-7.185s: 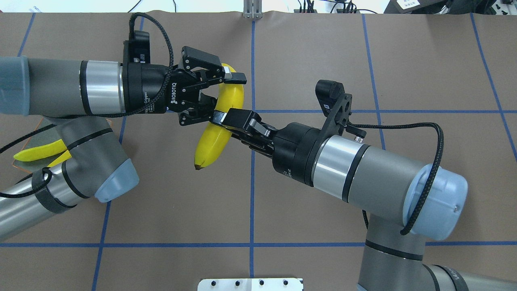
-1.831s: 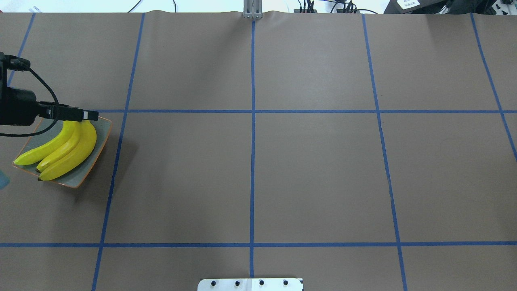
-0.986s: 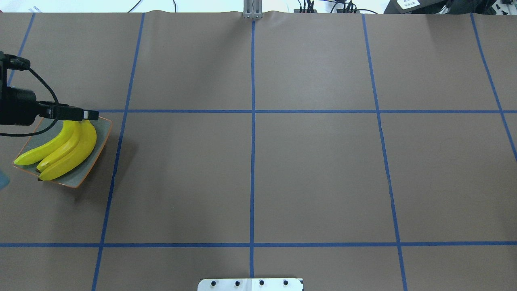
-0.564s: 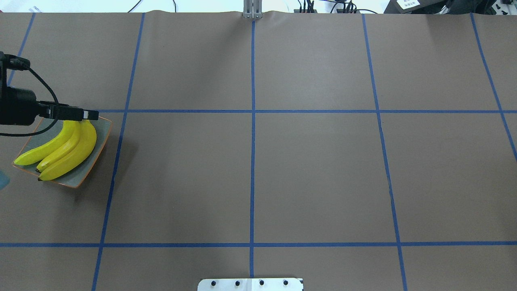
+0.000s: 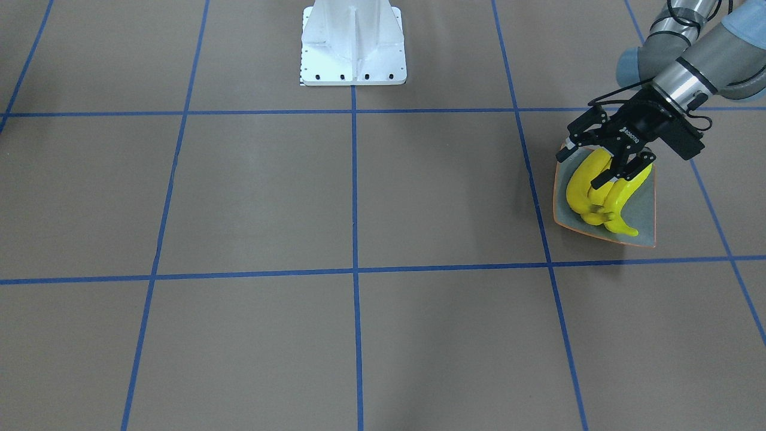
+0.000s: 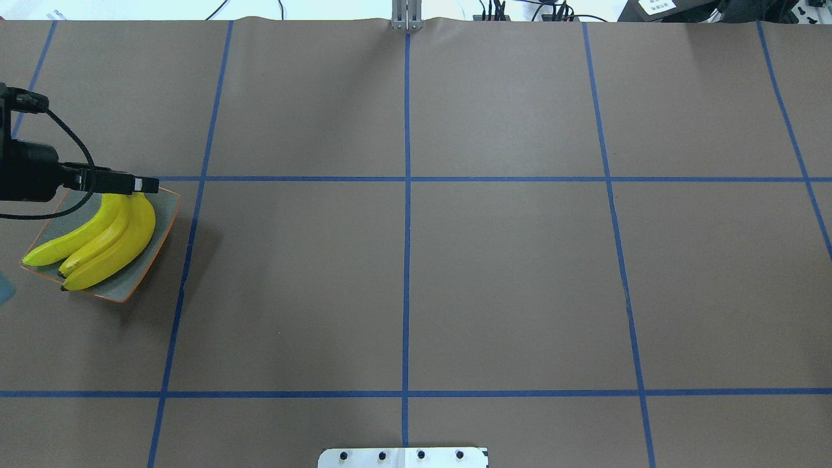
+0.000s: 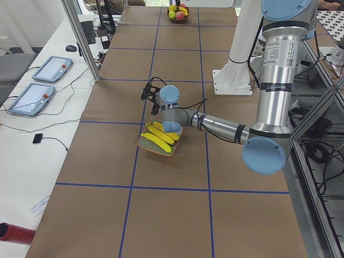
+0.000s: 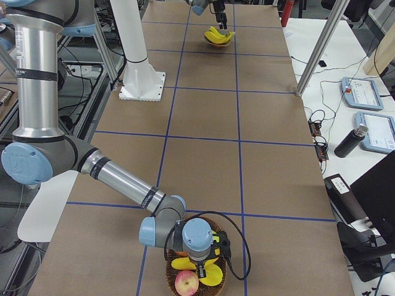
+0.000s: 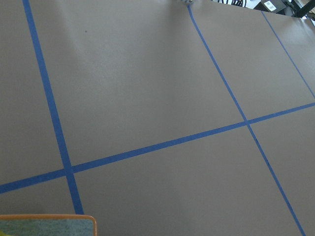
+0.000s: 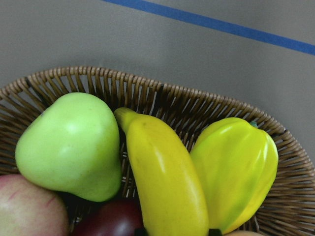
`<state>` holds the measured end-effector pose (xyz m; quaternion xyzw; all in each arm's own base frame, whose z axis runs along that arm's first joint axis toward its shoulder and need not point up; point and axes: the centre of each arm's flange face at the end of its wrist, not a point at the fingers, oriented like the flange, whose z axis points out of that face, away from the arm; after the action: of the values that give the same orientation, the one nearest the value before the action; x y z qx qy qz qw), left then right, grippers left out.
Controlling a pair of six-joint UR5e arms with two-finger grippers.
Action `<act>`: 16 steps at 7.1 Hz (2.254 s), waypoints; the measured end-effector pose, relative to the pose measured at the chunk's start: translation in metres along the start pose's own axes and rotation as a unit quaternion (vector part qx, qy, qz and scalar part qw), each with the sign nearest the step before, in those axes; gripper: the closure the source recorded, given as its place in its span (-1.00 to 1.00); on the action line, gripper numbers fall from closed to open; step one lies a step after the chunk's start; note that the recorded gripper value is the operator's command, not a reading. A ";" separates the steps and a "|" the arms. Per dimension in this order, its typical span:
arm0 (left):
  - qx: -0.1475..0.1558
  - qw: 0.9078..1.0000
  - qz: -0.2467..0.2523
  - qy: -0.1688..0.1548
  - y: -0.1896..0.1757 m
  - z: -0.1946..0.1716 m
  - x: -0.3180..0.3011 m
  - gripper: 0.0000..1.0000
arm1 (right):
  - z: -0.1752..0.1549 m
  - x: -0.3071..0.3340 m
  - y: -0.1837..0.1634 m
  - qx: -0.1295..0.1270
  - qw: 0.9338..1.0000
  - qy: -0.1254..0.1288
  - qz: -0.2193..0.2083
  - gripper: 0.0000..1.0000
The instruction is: Transfer all bananas from basket to plate
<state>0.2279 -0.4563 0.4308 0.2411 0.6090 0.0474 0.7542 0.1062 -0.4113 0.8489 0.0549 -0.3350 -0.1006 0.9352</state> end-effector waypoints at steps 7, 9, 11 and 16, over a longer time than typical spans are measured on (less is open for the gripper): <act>-0.001 1.000 -0.001 0.000 0.000 0.000 0.000 -0.99 | -0.053 -0.018 -0.035 0.046 0.999 0.009 -0.021 1.00; -0.001 1.000 -0.001 0.000 0.000 0.001 0.000 -0.99 | -0.098 -0.030 -0.052 0.048 0.999 0.007 0.000 1.00; 0.002 1.000 -0.007 0.002 -0.003 0.003 0.004 -0.99 | -0.144 -0.054 -0.092 0.053 0.998 -0.004 0.021 1.00; 0.041 0.990 -0.113 0.073 -0.074 0.056 0.123 -0.99 | -0.225 -0.208 -0.182 0.105 0.978 -0.088 0.159 1.00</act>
<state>0.2951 -0.4934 0.2972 0.1968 0.6871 -0.0455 0.6979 0.0649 -0.5338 0.5172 0.0900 -0.4289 0.0809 0.8952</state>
